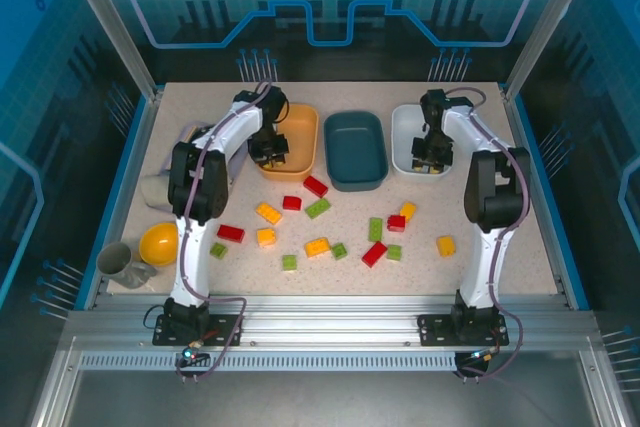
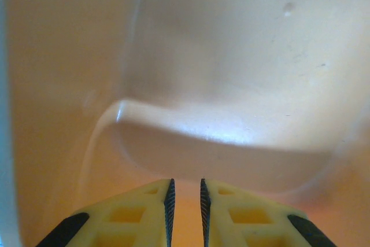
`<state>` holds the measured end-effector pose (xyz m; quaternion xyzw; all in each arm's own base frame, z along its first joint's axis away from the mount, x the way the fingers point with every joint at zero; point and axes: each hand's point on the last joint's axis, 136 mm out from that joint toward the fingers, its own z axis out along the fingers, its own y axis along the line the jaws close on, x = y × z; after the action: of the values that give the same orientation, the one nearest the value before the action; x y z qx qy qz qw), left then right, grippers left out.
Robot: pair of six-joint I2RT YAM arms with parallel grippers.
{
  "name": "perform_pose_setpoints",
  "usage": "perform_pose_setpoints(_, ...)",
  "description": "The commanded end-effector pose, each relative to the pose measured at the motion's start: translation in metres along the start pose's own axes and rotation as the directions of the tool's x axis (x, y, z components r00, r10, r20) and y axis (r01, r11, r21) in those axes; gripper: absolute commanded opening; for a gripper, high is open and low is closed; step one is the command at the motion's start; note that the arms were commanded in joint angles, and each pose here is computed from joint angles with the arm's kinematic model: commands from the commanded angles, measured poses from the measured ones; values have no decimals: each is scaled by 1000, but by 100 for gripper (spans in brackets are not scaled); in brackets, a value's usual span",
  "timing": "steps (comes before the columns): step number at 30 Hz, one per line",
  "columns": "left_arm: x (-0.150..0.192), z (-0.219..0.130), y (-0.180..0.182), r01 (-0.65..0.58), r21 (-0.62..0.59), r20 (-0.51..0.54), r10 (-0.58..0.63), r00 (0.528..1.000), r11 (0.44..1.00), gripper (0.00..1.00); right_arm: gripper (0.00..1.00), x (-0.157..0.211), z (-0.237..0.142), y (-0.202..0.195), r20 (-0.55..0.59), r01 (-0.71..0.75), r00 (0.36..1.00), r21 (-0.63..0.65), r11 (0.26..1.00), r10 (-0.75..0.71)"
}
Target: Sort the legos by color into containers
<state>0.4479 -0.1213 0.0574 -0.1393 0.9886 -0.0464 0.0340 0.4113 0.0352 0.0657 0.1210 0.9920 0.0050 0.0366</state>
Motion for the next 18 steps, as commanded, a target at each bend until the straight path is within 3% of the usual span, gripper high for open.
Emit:
perform_pose_setpoints(1, -9, -34, -14, -29, 71, 84, 23, 996, 997, 25, 32, -1, -29, 7, 74, 26, 997, -22, 999, -24)
perform_pose_setpoints(6, -14, -76, -43, -44, 168, 184, 13, 983, 985, 40, 33, -1, -63, 3, 180, 5, 984, -33, 999, 1)
perform_pose_setpoints(11, 1, -124, -76, -92, 321, 293, -7, 956, 943, 57, 40, 17, -99, -1, 284, -33, 957, -89, 996, 57)
perform_pose_setpoints(18, 78, -147, -126, -238, 560, 334, 46, 941, 793, 77, 63, 88, -78, 7, 194, -127, 967, -196, 972, 165)
